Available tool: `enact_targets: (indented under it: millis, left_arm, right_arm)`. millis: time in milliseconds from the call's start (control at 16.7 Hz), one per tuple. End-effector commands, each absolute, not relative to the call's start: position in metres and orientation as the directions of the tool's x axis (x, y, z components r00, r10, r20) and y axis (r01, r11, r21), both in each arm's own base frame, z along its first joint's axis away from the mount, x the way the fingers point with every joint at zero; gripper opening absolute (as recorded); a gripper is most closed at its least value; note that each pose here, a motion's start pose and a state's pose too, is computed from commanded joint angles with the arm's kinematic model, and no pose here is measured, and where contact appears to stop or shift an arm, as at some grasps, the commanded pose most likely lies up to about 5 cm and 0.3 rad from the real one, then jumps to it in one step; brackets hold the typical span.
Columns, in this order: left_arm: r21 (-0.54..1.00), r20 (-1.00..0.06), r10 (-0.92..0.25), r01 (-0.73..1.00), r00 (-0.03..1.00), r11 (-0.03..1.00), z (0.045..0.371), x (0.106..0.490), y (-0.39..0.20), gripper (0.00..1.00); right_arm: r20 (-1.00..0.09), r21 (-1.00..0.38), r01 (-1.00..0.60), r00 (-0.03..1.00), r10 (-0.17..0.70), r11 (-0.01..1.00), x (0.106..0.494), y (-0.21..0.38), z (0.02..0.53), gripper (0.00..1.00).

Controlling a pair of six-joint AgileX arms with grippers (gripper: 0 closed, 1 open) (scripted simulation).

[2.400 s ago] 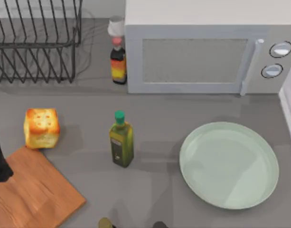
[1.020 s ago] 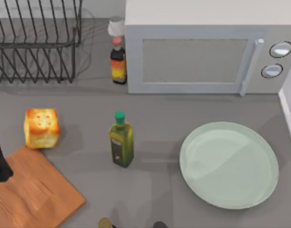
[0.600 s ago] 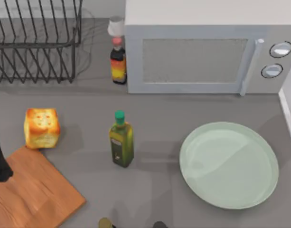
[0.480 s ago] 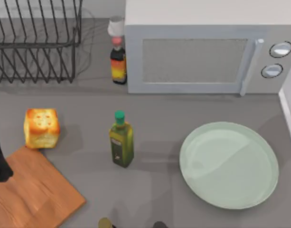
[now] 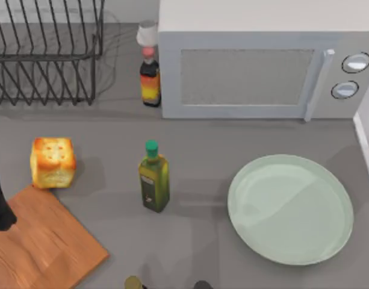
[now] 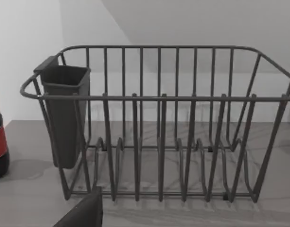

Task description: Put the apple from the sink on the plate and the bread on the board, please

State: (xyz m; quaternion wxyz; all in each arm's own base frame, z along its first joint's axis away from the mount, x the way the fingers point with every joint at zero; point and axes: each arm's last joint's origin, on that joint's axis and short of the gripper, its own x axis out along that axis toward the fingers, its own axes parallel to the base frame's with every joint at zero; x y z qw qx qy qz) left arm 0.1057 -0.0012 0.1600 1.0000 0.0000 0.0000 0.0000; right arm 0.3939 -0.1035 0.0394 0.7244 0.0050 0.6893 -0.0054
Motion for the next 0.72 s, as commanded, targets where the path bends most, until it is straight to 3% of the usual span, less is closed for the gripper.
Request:
enact_targets:
  millis: [720]
  left_arm:
    - [0.000, 0.000, 0.000, 0.000, 1.000, 1.000, 0.160, 0.106, -0.001, 1.00]
  right_arm:
    - [-0.999, 0.000, 0.015, 0.049, -0.001, 1.000, 0.393, -0.103, 0.135, 0.00]
